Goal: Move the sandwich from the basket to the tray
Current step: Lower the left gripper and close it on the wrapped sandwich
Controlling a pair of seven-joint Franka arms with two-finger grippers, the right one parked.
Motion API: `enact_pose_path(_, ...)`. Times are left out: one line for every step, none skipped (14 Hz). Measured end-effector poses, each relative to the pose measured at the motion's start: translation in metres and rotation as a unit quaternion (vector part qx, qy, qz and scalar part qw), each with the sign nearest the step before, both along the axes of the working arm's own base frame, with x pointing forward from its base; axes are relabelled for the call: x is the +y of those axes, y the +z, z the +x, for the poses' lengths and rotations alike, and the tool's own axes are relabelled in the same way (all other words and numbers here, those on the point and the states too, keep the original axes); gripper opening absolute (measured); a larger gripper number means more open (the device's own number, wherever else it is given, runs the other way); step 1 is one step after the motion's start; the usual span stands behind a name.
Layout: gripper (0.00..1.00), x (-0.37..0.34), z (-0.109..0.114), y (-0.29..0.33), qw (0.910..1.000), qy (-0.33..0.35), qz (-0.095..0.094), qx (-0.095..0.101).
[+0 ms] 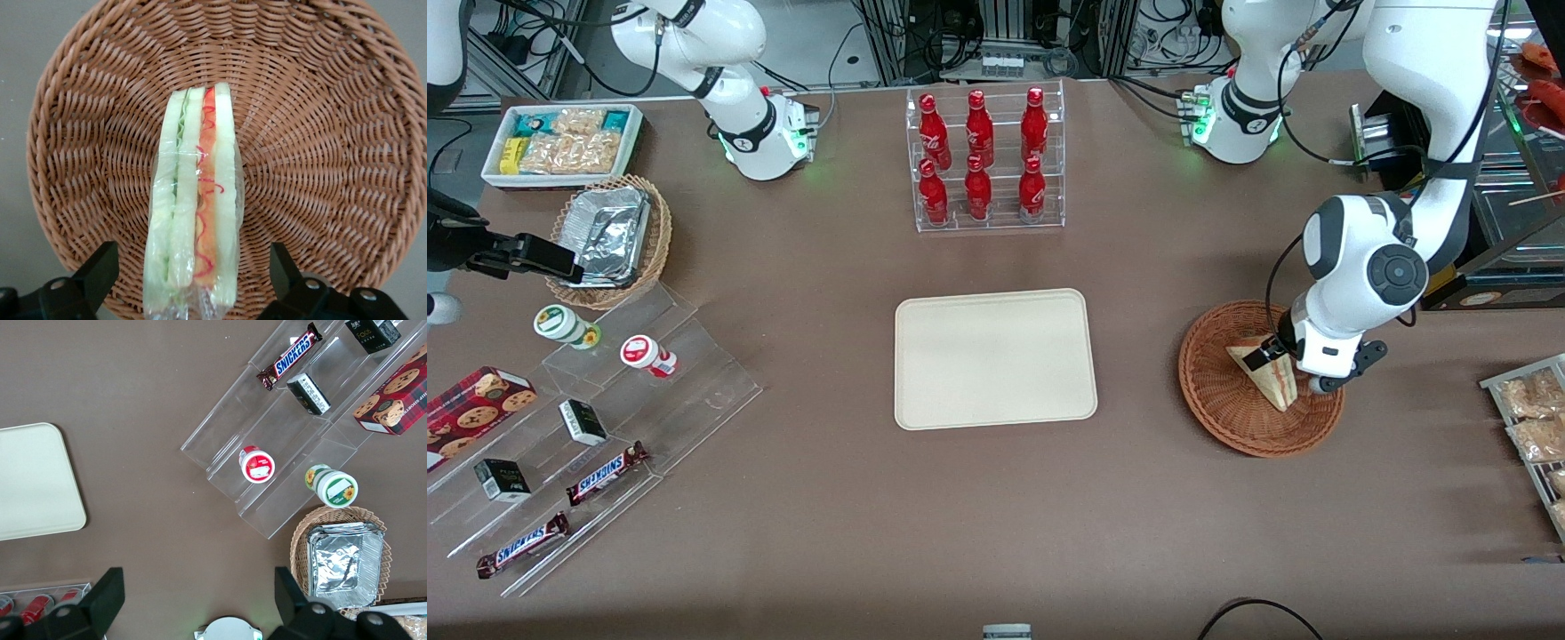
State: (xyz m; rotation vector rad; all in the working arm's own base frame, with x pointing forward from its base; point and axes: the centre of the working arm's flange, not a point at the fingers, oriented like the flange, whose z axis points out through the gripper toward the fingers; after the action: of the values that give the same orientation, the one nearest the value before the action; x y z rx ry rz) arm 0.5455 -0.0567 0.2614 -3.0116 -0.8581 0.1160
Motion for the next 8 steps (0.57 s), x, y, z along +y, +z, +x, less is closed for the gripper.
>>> enact_pose_path(1.0,0.0001,0.0003,-0.0037,1.0,0.001,0.0,0.0)
enact_pose_path(0.99,0.0001,0.0007,-0.0064,1.0,0.001,0.0,-0.001)
enact_pose_path(0.96,0.0001,0.0009,-0.0082,1.0,0.002,0.0,-0.001)
enact_pose_path(0.87,0.0001,0.0009,-0.009,1.0,0.002,0.0,-0.001)
enact_pose_path(0.74,0.0001,0.0009,-0.0091,1.0,0.002,0.0,-0.001)
enact_pose_path(0.64,0.0001,0.0009,-0.0091,1.0,0.002,0.0,-0.001)
enact_pose_path(0.52,0.0001,0.0009,-0.0091,1.0,0.002,0.0,-0.001)
enact_pose_path(0.44,0.0001,0.0008,-0.0091,1.0,0.002,0.0,0.0)
